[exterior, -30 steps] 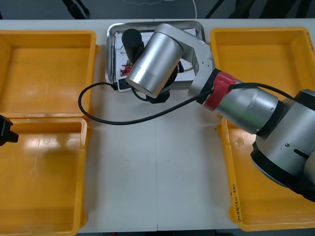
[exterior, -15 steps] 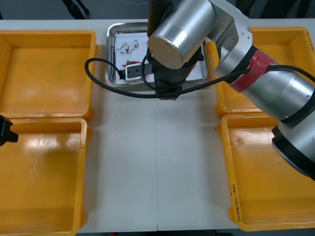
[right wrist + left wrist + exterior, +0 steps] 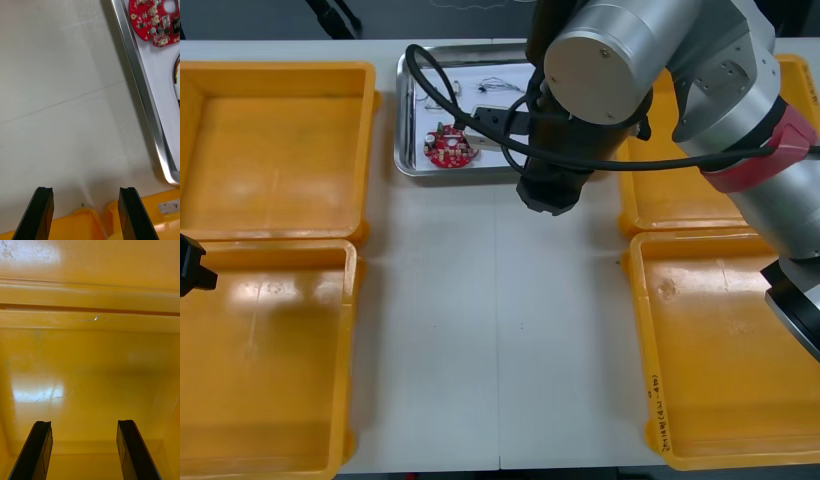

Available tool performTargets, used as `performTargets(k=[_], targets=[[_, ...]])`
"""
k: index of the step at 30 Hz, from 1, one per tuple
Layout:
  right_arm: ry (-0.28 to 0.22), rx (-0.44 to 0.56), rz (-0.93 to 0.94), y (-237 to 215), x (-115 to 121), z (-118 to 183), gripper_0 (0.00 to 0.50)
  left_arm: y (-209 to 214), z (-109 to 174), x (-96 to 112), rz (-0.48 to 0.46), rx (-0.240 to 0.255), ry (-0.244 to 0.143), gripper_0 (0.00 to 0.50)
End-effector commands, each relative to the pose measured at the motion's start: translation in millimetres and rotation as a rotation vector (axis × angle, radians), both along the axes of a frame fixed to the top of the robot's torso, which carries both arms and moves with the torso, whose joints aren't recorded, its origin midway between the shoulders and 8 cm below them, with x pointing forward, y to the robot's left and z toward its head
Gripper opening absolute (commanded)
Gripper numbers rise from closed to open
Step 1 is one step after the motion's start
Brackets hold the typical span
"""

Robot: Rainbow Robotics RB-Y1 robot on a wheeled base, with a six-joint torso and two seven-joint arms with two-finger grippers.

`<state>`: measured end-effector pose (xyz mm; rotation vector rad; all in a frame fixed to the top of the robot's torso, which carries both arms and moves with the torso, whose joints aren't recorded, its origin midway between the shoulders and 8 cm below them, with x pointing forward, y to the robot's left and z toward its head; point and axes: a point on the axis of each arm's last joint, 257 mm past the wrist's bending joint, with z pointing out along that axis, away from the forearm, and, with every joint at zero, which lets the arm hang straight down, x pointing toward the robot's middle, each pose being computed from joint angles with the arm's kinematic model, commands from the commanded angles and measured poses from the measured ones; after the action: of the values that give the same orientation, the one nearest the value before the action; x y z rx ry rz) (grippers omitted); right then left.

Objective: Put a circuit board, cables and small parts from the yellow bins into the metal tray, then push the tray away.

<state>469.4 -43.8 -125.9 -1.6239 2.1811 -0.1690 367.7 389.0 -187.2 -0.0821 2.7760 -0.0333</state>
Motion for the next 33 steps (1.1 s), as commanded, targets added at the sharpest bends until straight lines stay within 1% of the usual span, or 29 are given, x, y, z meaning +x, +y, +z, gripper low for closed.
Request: performTargets(k=[1,4,7,18,21,23,26,30,33], targets=[[0.014,0.067,-0.148,-34,-8,6,0.500,17,16,-4,-0.069,0.080,-0.021,0.500],[0.042,0.094,-0.223,-48,-14,1,0.500,17,16,-4,-0.069,0.080,-0.021,0.500],[0.057,0.112,-0.292,-63,-19,-3,0.500,17,16,-4,-0.069,0.080,-0.021,0.500],[0.073,0.238,-0.508,-103,-30,-3,0.500,17,16,-4,-0.069,0.080,-0.021,0.500],[0.094,0.279,-0.569,-116,-36,-3,0.500,17,16,-4,-0.069,0.080,-0.021,0.500],[0.124,0.317,-0.605,-126,-40,-3,0.500,17,16,-4,-0.069,0.080,-0.021,0.500],[0.147,0.344,-0.653,-143,-43,-6,0.500,17,16,-4,-0.069,0.080,-0.021,0.500],[0.153,0.344,-0.696,-161,-48,-13,0.500,17,16,-4,-0.069,0.080,-0.021,0.500],[0.127,0.340,-0.742,-178,-52,-18,0.500,17,16,-4,-0.069,0.080,-0.021,0.500]])
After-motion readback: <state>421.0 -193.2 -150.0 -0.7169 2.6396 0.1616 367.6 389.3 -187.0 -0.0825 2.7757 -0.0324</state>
